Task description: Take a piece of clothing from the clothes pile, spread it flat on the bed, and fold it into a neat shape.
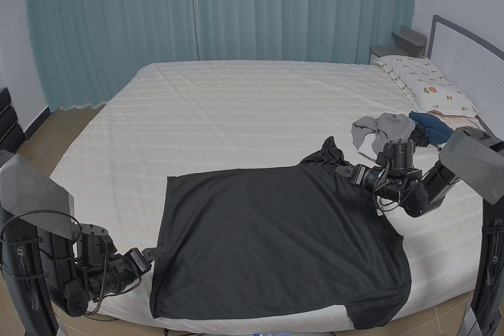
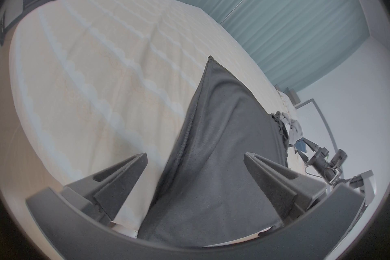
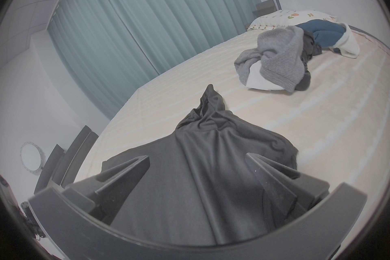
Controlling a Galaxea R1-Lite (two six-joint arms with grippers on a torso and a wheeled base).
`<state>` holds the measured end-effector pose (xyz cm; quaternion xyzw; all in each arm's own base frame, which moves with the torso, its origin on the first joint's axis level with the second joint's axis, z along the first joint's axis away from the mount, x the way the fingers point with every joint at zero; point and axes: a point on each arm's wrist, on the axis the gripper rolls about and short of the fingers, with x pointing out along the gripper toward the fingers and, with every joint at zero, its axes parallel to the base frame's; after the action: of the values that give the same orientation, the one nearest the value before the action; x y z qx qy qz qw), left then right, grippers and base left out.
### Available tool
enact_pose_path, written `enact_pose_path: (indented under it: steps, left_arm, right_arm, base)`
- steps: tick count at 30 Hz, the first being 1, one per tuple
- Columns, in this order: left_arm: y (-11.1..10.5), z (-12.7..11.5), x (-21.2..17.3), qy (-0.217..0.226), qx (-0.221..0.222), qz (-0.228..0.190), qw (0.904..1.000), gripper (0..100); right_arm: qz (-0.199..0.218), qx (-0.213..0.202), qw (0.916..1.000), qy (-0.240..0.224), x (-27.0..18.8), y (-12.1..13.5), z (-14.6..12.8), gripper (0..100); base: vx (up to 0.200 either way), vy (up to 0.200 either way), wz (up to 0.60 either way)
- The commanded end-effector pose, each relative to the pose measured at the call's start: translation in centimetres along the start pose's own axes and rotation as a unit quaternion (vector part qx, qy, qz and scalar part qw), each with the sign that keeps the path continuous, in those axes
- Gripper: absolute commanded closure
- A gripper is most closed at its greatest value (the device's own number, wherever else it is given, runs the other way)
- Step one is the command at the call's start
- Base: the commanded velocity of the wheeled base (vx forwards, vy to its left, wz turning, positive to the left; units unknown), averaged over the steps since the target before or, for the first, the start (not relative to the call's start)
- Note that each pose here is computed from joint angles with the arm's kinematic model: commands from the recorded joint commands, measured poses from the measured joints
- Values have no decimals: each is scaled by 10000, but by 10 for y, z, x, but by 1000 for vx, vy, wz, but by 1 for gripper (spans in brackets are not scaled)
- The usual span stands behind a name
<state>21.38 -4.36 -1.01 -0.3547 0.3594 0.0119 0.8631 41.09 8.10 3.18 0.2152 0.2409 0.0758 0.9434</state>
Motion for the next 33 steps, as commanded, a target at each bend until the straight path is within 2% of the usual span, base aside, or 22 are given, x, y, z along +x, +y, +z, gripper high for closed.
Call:
enact_pose_path:
  steps: [1, 8, 11, 14, 22, 25, 27, 28, 33]
  left_arm:
    - [2, -5, 1, 176, -310, -115, 9993, 0]
    - [8, -6, 5, 235, -391, 29, 9990, 0]
    - [9, -6, 5, 246, -405, 39, 9989, 0]
    - [10, -6, 6, 261, -400, 56, 9988, 0]
    - [10, -8, 7, 295, -374, 79, 9988, 0]
    - [11, -8, 7, 310, -354, 96, 9988, 0]
    - [11, -8, 7, 310, -354, 96, 9988, 0]
    - [11, -9, 8, 312, -330, 126, 9989, 0]
    - [11, -10, 8, 317, -331, 132, 9989, 0]
  right_arm:
    - [-110, 12, 9996, 248, 45, -2, -3, 0]
    - [-263, 291, 9989, 271, 78, 0, -5, 0]
    - [-401, 313, 9983, 289, 91, -6, -9, 0]
    - [-580, 319, 9978, 84, 105, -13, -10, 0]
    - [-1057, 515, 9898, -809, 122, -58, 29, 0]
    - [-1141, 612, 9866, -992, 118, -71, 41, 0]
    - [-1141, 612, 9866, -992, 118, -71, 41, 0]
    - [-1135, 864, 9824, -1203, 114, -79, 50, 0]
    - [-1127, 937, 9809, -1281, 106, -79, 57, 0]
  base:
    - [0, 0, 0]
    - [0, 0, 0]
    - [0, 0, 0]
    - [0, 0, 0]
    - [0, 0, 0]
    - [0, 0, 0]
    - [0, 0, 0]
    - [0, 0, 0]
    - [0, 0, 0]
